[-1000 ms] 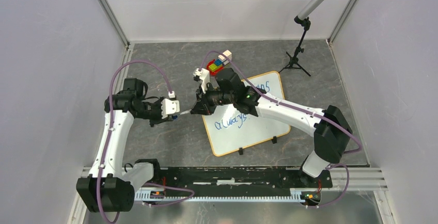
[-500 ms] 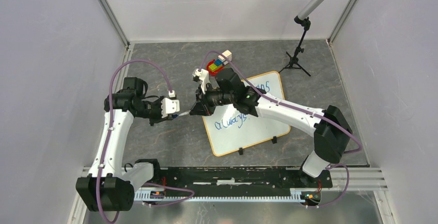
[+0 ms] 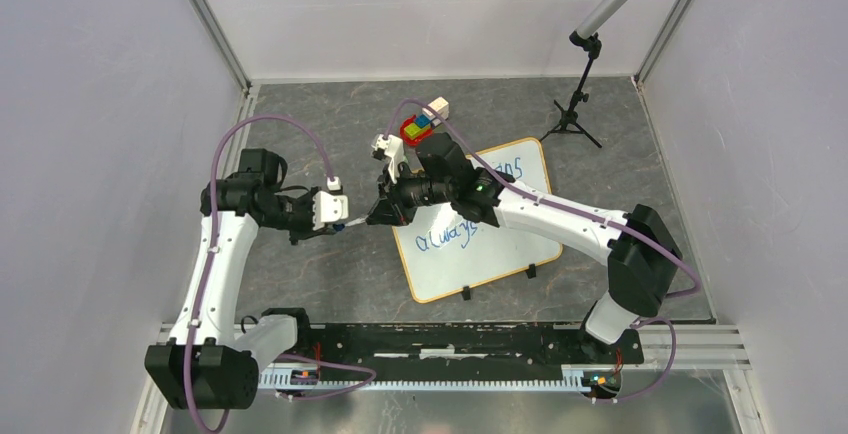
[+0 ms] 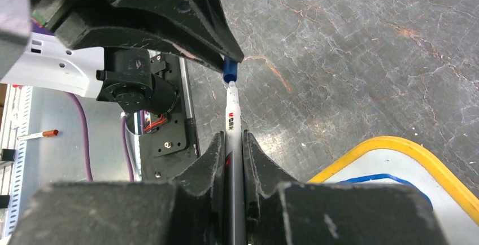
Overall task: Write a sentence on the whiteboard
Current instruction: Insert the whiteboard marker without the cap into the pen cap.
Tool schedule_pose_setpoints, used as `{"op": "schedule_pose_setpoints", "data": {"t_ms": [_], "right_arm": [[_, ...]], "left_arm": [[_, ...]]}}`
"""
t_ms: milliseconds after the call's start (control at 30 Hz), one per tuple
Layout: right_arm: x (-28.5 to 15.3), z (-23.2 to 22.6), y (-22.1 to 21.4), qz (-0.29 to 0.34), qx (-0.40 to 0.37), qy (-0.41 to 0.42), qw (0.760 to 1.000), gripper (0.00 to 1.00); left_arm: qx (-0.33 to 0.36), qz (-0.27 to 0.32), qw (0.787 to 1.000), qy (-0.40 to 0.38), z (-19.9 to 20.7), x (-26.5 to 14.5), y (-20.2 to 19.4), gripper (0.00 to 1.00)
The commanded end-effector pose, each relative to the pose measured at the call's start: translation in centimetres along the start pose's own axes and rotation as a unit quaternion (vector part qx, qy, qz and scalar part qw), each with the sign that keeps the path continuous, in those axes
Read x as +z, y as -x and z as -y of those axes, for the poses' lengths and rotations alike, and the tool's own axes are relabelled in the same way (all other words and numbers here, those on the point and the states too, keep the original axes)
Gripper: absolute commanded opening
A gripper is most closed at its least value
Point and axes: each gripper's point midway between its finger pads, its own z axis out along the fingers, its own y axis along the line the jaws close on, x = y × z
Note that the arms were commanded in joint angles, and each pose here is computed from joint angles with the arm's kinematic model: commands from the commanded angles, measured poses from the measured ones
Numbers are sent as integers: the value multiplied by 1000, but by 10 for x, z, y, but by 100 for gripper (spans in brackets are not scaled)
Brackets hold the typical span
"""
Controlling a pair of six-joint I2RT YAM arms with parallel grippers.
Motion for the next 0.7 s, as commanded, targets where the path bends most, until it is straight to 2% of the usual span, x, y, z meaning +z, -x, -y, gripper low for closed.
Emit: {"op": "schedule_pose_setpoints", "data": {"t_ms": [0, 233, 467, 667], "right_arm": [[-2, -11, 25, 29, -23, 13, 999, 0], [-3, -13, 26, 30, -23, 17, 999, 0], [2, -18, 20, 26, -19, 34, 999, 0], [-1, -23, 21, 29, -28, 43, 998, 0]], "left_arm": [[41, 30, 999, -16, 4, -3, 22, 3], [43, 30, 998, -18, 5, -3, 23, 3], [21, 70, 997, -11, -3, -10, 49, 3], [22, 62, 998, -18, -10, -13, 65, 3]]}}
